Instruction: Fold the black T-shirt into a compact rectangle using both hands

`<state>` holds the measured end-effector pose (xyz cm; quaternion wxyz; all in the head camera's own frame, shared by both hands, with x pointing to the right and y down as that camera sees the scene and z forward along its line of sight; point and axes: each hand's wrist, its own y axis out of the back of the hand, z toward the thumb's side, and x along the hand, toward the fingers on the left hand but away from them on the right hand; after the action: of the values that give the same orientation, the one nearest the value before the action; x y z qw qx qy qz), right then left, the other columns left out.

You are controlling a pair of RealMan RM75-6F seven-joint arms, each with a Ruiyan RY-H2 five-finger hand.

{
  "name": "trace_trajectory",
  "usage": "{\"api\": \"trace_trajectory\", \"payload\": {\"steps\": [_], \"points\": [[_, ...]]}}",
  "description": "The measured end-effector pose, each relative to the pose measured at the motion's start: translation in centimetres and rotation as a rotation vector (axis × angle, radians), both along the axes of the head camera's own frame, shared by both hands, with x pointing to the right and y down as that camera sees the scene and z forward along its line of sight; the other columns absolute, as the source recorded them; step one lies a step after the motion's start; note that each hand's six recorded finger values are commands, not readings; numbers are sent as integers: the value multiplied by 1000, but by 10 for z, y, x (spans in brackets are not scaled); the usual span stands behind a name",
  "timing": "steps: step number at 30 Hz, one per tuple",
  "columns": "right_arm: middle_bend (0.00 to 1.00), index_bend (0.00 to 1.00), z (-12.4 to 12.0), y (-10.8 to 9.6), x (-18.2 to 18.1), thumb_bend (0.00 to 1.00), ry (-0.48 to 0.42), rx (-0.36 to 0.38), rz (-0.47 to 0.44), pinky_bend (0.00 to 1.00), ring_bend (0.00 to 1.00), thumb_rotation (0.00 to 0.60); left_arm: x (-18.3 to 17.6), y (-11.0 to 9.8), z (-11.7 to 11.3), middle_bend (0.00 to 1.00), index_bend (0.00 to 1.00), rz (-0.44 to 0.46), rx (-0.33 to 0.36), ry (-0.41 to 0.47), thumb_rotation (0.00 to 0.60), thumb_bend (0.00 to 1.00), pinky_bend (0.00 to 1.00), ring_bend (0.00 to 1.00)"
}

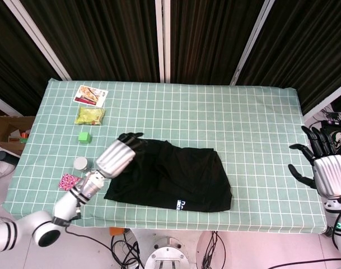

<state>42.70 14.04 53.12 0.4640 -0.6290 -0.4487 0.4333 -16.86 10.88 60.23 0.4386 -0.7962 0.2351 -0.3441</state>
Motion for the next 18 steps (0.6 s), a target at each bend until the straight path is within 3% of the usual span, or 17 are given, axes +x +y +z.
{"api": "trace_trajectory", "payload": {"steps": [9,18], "points": [[63,389,-8,3,15,213,-3,7,26,0,0,600,115,15,20,263,651,145,-1,4,600,612,186,122],[62,389,-6,5,20,213,2,-3,39,0,0,600,191,20,51,263,651,196,-20,-67,600,612,185,122]]}}
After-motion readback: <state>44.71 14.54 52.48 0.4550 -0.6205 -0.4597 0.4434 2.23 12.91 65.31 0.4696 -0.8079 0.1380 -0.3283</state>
